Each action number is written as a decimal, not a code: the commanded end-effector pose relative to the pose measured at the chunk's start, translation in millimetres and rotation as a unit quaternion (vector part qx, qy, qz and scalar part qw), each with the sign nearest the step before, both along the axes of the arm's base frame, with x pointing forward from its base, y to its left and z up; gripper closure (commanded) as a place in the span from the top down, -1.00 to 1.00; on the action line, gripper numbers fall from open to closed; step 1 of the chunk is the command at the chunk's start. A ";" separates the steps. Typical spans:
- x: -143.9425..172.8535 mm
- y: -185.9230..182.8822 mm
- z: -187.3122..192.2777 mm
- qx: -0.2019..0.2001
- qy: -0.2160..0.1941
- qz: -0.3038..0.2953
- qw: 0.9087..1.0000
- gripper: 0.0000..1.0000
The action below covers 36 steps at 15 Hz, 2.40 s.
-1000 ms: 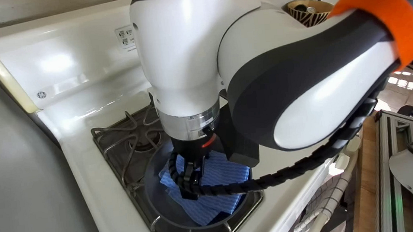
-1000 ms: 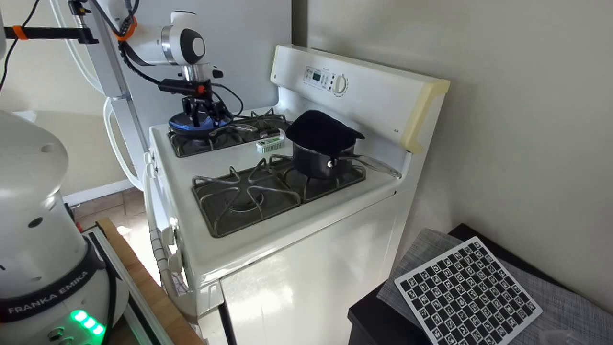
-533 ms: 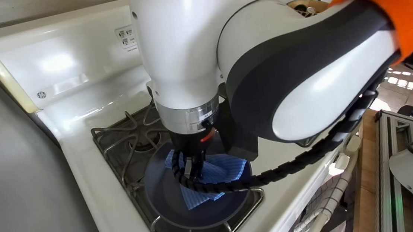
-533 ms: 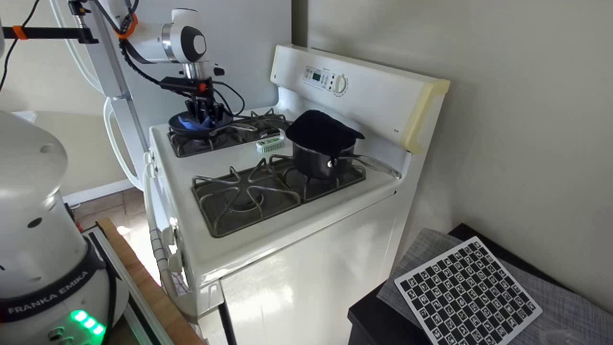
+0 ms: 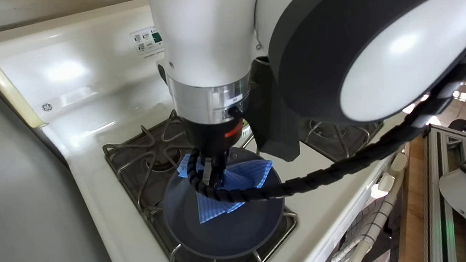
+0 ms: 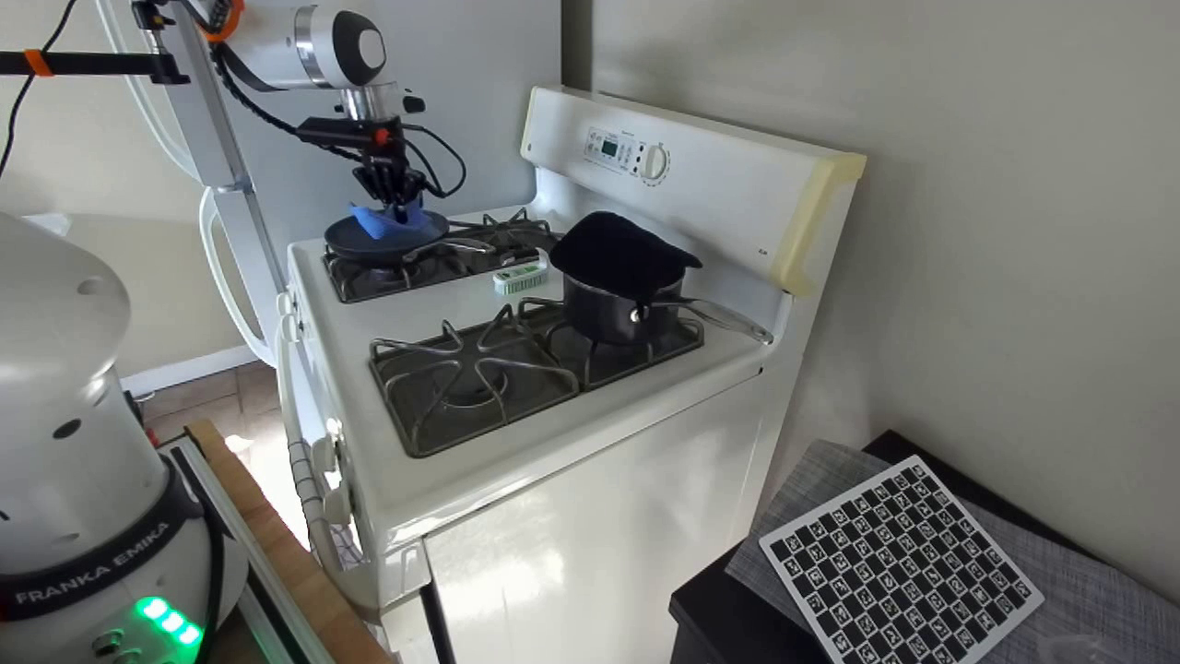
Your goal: Use the towel to wipe the pan
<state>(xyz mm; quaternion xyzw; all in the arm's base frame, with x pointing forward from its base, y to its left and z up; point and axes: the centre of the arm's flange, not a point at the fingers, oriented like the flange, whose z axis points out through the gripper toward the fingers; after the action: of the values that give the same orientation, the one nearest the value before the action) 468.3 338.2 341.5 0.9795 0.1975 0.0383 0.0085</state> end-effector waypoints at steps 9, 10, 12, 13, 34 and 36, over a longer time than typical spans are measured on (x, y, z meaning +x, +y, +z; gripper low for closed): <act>-86.0 -90.0 91.5 -0.008 -0.006 -0.174 0.985 -1.00; -90.5 -102.4 93.1 -0.010 -0.003 -0.197 0.980 -1.00; -99.8 -124.1 88.8 -0.013 0.002 -0.234 0.972 -1.00; -104.0 -133.3 85.7 -0.015 0.006 -0.249 0.968 -1.00; -82.8 -212.3 -44.6 0.025 -0.017 -0.323 0.946 -1.00; -80.7 -205.9 -51.6 0.037 -0.018 -0.314 0.948 -1.00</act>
<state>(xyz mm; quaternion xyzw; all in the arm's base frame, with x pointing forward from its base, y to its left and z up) 382.7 126.7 306.8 0.9893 -0.1352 0.0540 0.0026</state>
